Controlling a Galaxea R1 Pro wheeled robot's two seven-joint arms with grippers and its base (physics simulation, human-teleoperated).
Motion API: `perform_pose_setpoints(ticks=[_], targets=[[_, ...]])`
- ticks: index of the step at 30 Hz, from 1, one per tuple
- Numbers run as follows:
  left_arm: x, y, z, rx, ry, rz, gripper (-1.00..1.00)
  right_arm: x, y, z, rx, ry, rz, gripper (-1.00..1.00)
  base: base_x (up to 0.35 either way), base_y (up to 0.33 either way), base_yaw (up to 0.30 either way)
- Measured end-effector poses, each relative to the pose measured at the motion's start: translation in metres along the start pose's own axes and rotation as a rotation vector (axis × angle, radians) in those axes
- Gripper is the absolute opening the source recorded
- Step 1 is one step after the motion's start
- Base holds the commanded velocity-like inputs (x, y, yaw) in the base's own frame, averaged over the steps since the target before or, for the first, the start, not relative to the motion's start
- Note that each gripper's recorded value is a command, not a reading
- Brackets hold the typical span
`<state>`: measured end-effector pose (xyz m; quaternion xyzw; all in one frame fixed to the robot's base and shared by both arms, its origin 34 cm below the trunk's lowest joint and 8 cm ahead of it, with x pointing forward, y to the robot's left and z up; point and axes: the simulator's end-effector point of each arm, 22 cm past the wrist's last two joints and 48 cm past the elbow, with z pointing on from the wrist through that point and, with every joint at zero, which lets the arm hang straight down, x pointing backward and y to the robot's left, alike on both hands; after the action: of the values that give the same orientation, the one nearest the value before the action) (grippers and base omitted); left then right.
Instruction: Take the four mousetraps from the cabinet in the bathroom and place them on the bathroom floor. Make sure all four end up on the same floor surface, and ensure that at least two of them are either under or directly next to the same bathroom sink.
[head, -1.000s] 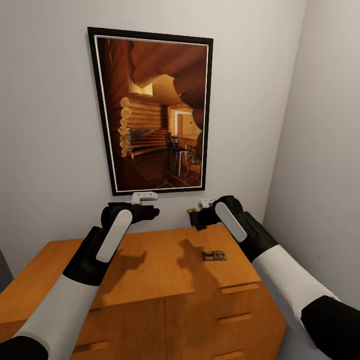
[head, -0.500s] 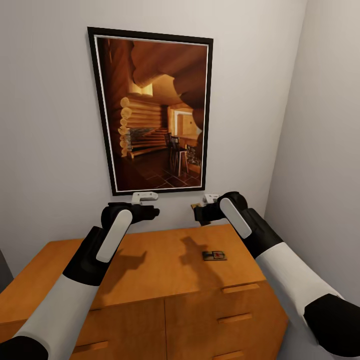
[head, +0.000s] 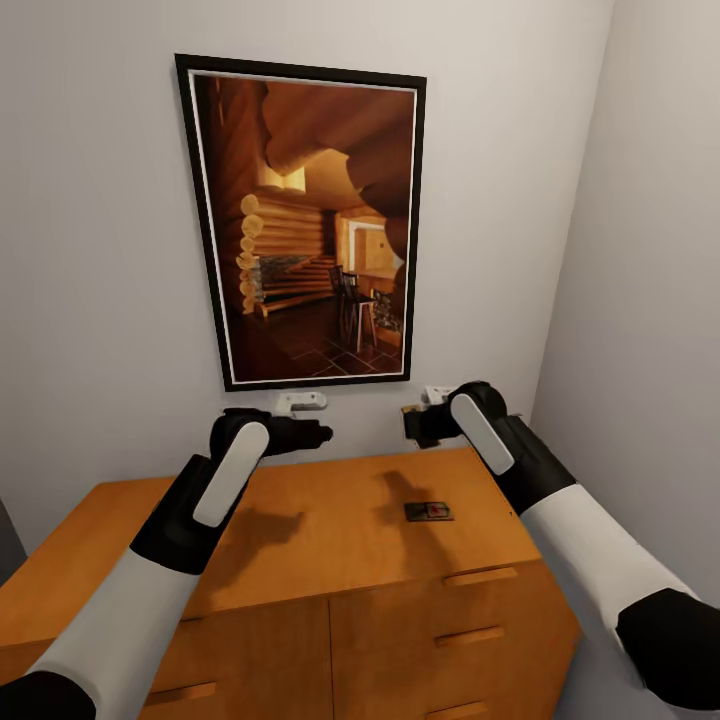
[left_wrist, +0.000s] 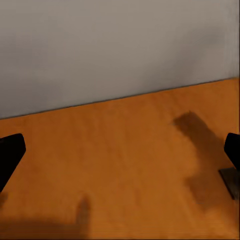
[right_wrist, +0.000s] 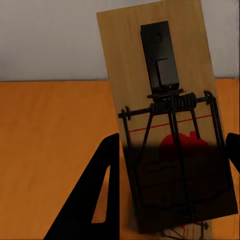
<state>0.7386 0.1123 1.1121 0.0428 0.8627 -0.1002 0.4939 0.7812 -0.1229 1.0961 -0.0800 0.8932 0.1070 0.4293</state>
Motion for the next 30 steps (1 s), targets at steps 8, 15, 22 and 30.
perform_pose_setpoints(ticks=[8, 15, 22, 30], targets=[[0.033, -0.043, 0.005, 0.078, 0.07, 0.106, 1.0, -0.02, -0.01, -0.016, 0.003, -0.06, 0.015, -1.0, 0.0, 0.0, 0.0], [0.045, -0.058, 0.004, 0.122, 0.1, 0.121, 1.0, -0.028, -0.016, -0.024, 0.009, -0.085, 0.011, -1.0, 0.0, 0.0, -0.044], [0.047, -0.056, 0.003, 0.136, 0.112, 0.112, 1.0, -0.03, -0.017, -0.027, 0.011, -0.092, 0.011, -1.0, 0.0, 0.0, -0.225], [0.047, -0.051, 0.002, 0.132, 0.111, 0.113, 1.0, -0.031, -0.016, -0.028, 0.011, -0.095, 0.01, -1.0, 0.0, 0.0, -0.128]])
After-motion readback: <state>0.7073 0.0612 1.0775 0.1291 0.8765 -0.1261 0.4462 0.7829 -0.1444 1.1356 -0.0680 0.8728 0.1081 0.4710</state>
